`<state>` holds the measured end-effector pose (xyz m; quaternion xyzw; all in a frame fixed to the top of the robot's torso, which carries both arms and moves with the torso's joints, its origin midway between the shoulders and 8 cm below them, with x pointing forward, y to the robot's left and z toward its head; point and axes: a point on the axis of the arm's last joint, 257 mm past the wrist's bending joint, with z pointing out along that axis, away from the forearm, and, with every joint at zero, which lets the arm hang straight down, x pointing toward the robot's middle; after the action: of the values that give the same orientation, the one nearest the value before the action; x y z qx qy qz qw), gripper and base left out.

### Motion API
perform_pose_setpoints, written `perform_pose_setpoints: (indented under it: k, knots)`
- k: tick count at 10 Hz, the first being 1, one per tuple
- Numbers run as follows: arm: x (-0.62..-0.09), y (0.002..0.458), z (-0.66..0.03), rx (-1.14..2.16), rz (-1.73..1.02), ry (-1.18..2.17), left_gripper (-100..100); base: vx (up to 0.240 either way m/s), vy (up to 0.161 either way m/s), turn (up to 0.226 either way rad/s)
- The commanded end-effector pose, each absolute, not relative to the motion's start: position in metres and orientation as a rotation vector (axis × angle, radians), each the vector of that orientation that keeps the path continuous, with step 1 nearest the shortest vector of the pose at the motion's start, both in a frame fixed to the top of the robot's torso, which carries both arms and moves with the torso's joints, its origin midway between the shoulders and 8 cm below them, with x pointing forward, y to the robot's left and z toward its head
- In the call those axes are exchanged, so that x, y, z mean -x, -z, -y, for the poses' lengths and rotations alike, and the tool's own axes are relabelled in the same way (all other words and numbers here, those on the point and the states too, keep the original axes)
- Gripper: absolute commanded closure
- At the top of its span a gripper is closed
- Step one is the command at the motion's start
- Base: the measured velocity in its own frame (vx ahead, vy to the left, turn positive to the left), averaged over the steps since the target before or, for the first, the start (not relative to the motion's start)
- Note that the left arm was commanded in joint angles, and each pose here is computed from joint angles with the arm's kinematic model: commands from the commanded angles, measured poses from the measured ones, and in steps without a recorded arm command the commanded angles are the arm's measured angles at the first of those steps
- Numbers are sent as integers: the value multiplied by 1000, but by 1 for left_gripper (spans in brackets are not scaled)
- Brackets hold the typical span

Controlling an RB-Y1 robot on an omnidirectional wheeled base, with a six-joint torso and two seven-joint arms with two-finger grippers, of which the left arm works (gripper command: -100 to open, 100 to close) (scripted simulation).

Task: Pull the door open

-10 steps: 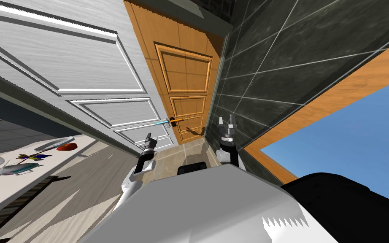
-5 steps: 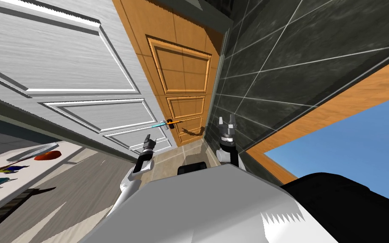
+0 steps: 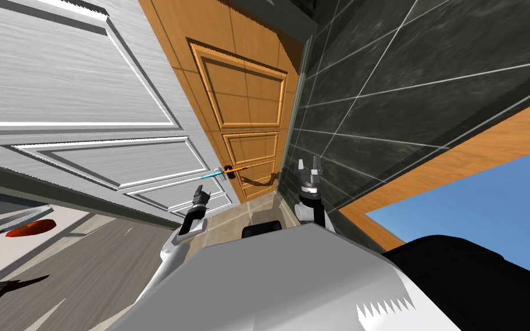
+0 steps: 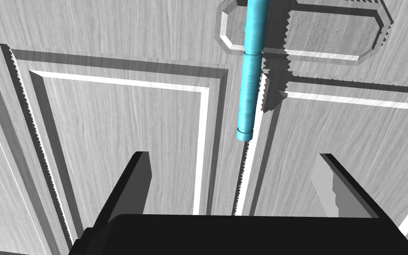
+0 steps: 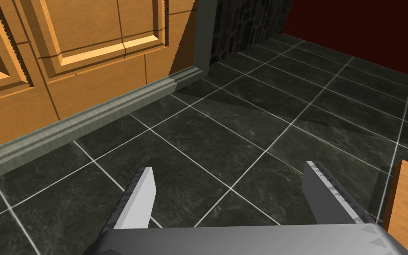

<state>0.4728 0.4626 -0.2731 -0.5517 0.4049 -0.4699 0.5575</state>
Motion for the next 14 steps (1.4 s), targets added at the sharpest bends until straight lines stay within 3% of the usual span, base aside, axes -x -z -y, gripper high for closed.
perform_pose_setpoints:
  k: [1,5,11,14]
  knots:
    - [-472,283,-473,1329,-959,1085,-100,134,22,-77]
    - [-471,291,-484,1353,-962,1063,-100,93,13,-34]
    - [-459,301,-515,1384,-945,991,-100,163,109,20]
    - [-466,298,-507,1379,-945,1009,-100,179,25,-77]
